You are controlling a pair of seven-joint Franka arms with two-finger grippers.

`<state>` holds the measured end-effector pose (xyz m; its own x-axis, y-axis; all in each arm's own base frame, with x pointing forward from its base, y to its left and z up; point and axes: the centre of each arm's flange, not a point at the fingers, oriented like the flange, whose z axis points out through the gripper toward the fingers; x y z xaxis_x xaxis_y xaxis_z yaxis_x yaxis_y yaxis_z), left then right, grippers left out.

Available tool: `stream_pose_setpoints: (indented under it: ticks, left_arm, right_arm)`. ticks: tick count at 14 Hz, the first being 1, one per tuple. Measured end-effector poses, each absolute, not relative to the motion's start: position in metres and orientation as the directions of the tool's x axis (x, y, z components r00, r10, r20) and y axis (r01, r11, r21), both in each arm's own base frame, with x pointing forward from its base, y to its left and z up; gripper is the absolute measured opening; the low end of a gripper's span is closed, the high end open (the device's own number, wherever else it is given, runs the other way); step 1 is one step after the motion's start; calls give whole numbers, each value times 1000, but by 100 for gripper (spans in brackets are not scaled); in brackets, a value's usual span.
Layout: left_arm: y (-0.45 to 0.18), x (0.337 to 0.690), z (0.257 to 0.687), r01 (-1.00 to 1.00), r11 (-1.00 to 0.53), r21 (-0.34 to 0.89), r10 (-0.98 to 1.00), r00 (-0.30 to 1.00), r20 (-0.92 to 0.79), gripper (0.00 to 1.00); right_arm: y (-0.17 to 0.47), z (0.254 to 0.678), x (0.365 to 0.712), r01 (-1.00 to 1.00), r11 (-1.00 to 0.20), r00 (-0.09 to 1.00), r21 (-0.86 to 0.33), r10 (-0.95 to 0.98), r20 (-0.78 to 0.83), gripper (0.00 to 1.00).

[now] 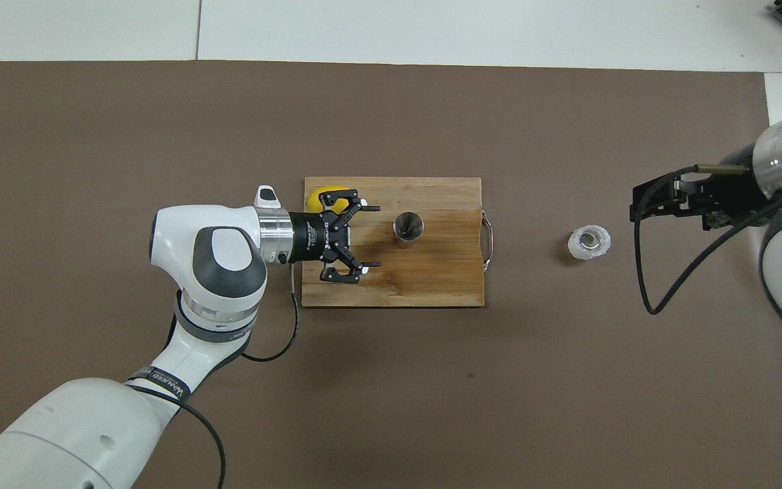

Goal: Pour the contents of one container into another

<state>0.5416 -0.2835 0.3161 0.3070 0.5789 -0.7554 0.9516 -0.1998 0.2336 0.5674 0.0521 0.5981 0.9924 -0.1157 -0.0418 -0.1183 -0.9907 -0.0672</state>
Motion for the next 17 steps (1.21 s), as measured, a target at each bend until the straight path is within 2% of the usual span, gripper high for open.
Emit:
stream_pose_setpoints:
  ticks: [2,5,11,17]
  left_arm:
    - [-276,538,342,908,-310,283,598,418,-684,100]
    - [-244,540,372,834,-465,296,606,543,-581,100]
    - [-183,565,435,638,-747,187,573,761,-305,100]
    - [-122,581,498,421,-901,110,391,894,-217,100]
  right_arm:
    - [52,598,567,-118,-991,992,-67,-116,-42,100]
    - [52,598,567,-118,-991,992,-67,-116,-42,100]
    - [52,598,567,-118,-991,992,-67,-116,-42,100]
    - [52,598,567,-118,-991,992,-67,-116,-42,100]
